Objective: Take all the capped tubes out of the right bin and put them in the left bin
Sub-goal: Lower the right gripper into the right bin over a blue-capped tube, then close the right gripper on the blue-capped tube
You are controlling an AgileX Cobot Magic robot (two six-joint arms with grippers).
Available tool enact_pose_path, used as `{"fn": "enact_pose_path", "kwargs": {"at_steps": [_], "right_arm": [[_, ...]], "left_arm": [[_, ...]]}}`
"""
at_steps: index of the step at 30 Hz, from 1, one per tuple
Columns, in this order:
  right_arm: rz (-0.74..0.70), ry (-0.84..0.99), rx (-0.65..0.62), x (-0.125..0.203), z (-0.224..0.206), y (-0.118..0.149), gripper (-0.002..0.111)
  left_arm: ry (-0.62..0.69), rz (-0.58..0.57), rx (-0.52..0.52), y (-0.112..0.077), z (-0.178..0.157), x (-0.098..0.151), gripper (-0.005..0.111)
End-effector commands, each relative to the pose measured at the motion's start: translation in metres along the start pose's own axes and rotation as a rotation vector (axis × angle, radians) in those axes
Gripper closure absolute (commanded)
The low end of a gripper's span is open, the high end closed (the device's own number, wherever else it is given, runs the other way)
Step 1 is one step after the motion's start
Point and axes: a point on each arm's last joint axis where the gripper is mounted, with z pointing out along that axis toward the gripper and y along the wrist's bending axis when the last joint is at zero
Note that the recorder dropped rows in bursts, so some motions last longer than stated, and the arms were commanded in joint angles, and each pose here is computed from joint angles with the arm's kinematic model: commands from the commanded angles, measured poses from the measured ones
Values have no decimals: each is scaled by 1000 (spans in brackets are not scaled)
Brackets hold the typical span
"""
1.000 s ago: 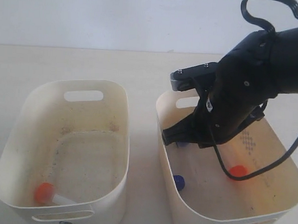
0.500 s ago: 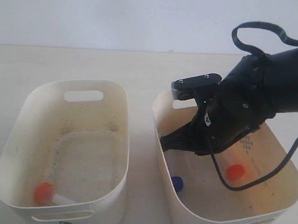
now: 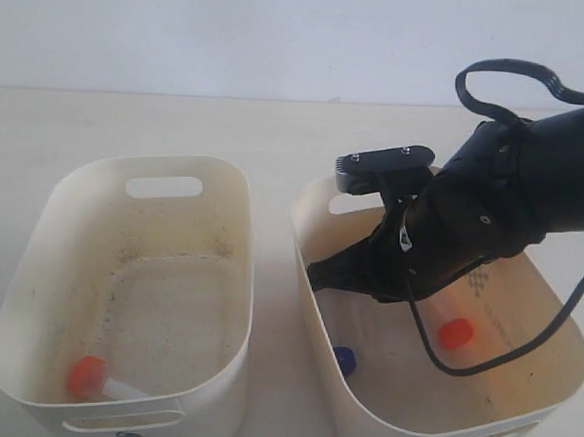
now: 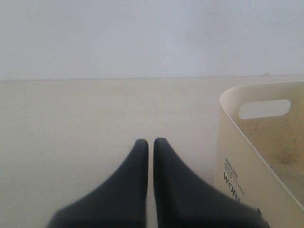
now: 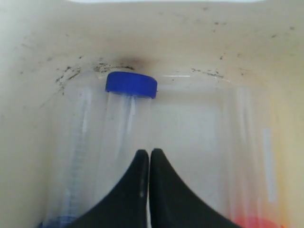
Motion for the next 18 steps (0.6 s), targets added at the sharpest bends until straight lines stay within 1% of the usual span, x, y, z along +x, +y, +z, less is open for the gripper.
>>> {"fn": "enact_pose_path", "kwargs": {"at_steps": [1, 3, 5, 7, 8, 10, 11, 12, 18], "right_arm": [[-2, 1, 3, 1, 1, -1, 108], [6, 5, 1, 2, 1, -1, 106], [19, 9, -3, 2, 1, -1, 95], [19, 11, -2, 2, 1, -1, 79], [19, 11, -2, 2, 1, -1, 66], [23, 12, -3, 2, 1, -1, 48], [23, 10, -5, 2, 1, -1, 42], [27, 9, -8, 2, 1, 0, 40], [45, 28, -10, 4, 6, 0, 40]], "left_arm": [[-12, -8, -1, 0, 0, -2, 102], [-12, -8, -1, 0, 0, -2, 102], [-12, -8, -1, 0, 0, -2, 102], [-12, -8, -1, 0, 0, -2, 102], [-12, -8, -1, 0, 0, -2, 102], [-12, -8, -1, 0, 0, -2, 102], [-12, -8, -1, 0, 0, -2, 102], [-12, -8, -1, 0, 0, -2, 102], [-12, -8, -1, 0, 0, -2, 102]]}}
